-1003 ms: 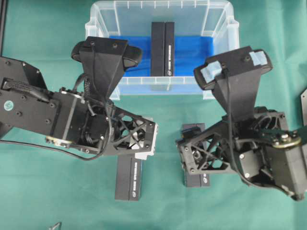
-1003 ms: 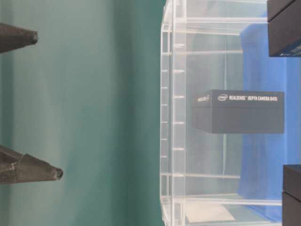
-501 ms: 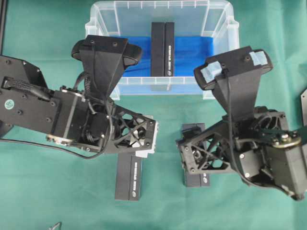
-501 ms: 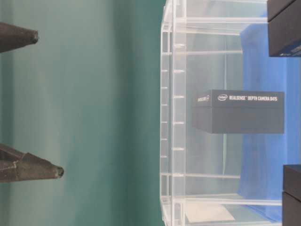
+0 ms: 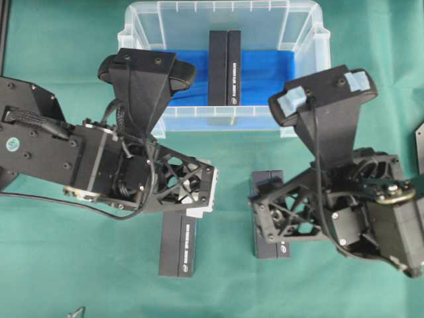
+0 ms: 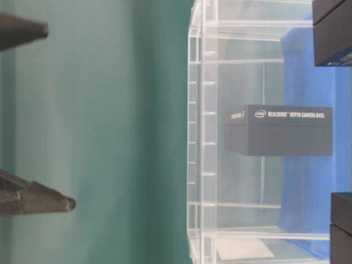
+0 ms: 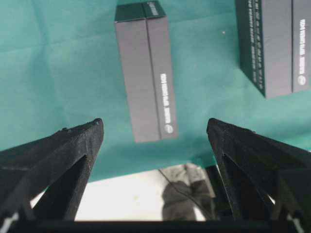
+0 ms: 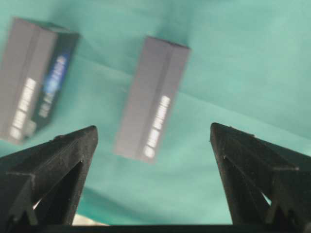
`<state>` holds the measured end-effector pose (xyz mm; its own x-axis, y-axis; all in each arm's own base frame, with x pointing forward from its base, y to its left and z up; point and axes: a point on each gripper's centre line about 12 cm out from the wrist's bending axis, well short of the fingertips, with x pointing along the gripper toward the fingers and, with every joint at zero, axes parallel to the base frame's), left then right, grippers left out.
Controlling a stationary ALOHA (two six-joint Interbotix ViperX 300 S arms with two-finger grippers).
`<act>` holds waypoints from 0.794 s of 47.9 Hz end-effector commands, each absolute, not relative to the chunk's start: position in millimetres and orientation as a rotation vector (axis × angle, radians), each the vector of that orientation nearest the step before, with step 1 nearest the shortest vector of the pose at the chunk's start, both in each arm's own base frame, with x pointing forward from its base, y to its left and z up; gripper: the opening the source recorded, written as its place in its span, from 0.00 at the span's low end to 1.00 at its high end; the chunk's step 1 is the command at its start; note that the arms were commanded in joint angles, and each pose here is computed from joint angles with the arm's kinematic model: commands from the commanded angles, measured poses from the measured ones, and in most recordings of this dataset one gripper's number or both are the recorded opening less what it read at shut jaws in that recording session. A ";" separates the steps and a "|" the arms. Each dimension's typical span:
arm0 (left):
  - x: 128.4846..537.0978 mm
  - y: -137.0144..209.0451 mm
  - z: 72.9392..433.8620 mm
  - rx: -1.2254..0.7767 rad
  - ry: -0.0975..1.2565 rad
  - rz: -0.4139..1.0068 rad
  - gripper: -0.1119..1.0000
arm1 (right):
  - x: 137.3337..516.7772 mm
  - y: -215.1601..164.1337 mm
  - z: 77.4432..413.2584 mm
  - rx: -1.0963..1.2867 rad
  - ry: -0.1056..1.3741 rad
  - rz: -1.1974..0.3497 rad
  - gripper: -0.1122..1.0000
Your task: Take the box out of the case with both arms.
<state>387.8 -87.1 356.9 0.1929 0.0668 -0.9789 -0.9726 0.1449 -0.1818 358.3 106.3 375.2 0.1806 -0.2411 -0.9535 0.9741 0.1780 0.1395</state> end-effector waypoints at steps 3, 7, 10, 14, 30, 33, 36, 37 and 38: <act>371.0 -87.8 373.2 -1.142 1.068 0.984 0.91 | 335.1 105.3 390.2 0.995 1.023 -1.083 0.93; 360.1 -87.7 374.1 -1.134 1.079 0.996 0.91 | 325.3 105.4 389.7 0.986 1.054 -1.095 0.93; 352.3 -87.3 374.7 -1.133 1.082 1.003 0.91 | 315.1 104.2 390.6 0.980 1.067 -1.102 0.93; 340.9 -86.8 374.8 -1.138 1.083 1.013 0.91 | 302.8 102.8 390.4 0.976 1.070 -1.106 0.93; 286.9 -83.9 362.2 -1.148 1.100 1.067 0.91 | 249.0 87.9 386.2 1.008 1.057 -1.132 0.93; 277.3 -83.9 359.9 -1.150 1.100 1.068 0.91 | 242.2 85.1 386.3 1.015 1.053 -1.133 0.93; 267.4 -83.6 356.8 -1.155 1.099 1.077 0.91 | 236.6 82.9 386.7 1.023 1.048 -1.131 0.92; 264.6 -83.5 356.0 -1.157 1.099 1.077 0.91 | 234.4 81.9 386.8 1.025 1.047 -1.132 0.92; 262.0 -83.9 355.3 -1.159 1.098 1.078 0.91 | 233.2 81.3 387.1 1.026 1.047 -1.131 0.92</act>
<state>274.0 -83.7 348.5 0.1103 0.0746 -0.9911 -0.9908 0.0865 -0.1037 242.6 84.4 379.2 0.0888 -0.1997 -0.9758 0.9895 0.1298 0.0635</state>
